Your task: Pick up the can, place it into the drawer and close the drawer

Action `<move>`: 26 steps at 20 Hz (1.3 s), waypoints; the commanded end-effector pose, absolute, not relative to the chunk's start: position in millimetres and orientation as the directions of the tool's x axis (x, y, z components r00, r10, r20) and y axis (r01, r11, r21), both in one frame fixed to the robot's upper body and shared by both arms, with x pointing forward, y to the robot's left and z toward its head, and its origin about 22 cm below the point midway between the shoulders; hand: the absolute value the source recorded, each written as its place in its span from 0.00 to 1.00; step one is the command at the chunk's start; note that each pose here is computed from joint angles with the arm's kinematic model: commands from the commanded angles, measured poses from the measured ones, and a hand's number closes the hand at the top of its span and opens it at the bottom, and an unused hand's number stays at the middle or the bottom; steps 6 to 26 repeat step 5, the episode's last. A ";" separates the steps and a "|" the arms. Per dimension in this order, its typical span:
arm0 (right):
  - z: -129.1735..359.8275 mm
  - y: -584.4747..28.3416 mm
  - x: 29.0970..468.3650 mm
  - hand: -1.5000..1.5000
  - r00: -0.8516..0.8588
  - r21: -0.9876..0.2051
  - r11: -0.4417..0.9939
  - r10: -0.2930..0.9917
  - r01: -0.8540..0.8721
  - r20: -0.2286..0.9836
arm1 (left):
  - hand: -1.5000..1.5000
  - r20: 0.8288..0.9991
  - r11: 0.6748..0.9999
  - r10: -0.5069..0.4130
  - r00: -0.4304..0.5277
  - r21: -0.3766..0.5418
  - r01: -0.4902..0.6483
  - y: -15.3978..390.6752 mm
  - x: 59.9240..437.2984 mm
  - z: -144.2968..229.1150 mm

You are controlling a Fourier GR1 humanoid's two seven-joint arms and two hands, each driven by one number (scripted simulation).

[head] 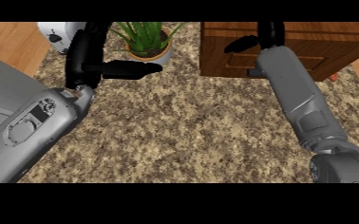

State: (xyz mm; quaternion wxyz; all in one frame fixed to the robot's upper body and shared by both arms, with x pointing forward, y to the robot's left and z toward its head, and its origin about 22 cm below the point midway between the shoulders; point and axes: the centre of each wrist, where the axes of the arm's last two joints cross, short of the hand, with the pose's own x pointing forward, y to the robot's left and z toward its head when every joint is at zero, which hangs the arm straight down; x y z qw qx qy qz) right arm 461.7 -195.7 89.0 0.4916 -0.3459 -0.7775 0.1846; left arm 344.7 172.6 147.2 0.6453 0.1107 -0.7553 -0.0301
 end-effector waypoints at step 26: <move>114.2 -175.0 469.8 0.00 -0.333 -0.397 0.852 0.504 0.340 0.797 | 0.00 0.969 0.976 -0.197 -0.147 0.180 -0.120 183.3 330.5 151.1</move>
